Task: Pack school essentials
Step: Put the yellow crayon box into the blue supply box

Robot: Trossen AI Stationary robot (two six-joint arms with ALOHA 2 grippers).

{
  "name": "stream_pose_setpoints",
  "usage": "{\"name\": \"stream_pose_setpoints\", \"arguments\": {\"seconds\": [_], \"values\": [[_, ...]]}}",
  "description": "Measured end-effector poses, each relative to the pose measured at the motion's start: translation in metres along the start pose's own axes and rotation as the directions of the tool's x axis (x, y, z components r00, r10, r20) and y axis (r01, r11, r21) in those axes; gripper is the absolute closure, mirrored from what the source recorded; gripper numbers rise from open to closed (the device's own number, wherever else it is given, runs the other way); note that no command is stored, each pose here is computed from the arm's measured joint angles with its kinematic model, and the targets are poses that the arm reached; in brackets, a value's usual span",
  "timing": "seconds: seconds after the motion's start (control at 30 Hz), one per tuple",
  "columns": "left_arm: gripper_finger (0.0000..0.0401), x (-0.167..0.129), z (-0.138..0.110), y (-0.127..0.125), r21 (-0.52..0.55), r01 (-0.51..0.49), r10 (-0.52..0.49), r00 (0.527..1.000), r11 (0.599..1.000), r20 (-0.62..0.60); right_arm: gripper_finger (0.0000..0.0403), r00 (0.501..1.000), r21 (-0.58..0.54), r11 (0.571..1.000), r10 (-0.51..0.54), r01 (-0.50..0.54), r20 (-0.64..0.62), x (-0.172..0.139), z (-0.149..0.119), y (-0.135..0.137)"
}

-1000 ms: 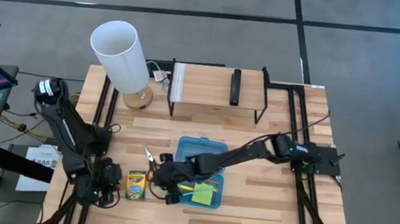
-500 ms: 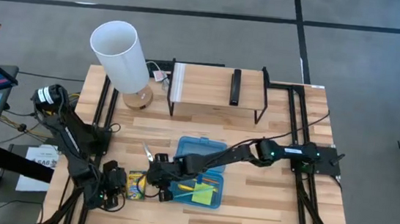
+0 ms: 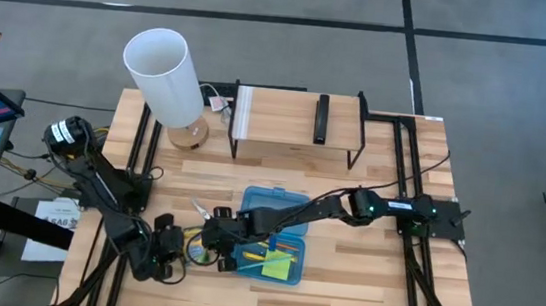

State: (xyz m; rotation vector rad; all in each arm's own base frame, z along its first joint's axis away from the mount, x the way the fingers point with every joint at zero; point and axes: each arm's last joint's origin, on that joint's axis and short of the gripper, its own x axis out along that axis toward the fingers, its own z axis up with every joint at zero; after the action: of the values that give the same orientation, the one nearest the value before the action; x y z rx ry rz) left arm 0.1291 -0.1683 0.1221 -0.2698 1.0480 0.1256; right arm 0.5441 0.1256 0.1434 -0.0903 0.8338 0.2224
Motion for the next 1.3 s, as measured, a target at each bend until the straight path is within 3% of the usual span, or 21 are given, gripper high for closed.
{"name": "stream_pose_setpoints", "arguments": {"seconds": [0.5,1.3], "values": [[0.0299,0.003,0.009,0.004,0.103,-0.054,0.046,0.996,0.993,0.076,0.0337,0.999,0.045,0.999,-0.006,0.008,-0.046,0.012,-0.011,-0.003],[0.0299,0.0,0.014,0.002,0.104,-0.089,0.074,0.987,0.991,0.142,0.0337,0.997,0.068,0.998,-0.014,0.019,-0.071,0.0,-0.001,-0.007]]}}
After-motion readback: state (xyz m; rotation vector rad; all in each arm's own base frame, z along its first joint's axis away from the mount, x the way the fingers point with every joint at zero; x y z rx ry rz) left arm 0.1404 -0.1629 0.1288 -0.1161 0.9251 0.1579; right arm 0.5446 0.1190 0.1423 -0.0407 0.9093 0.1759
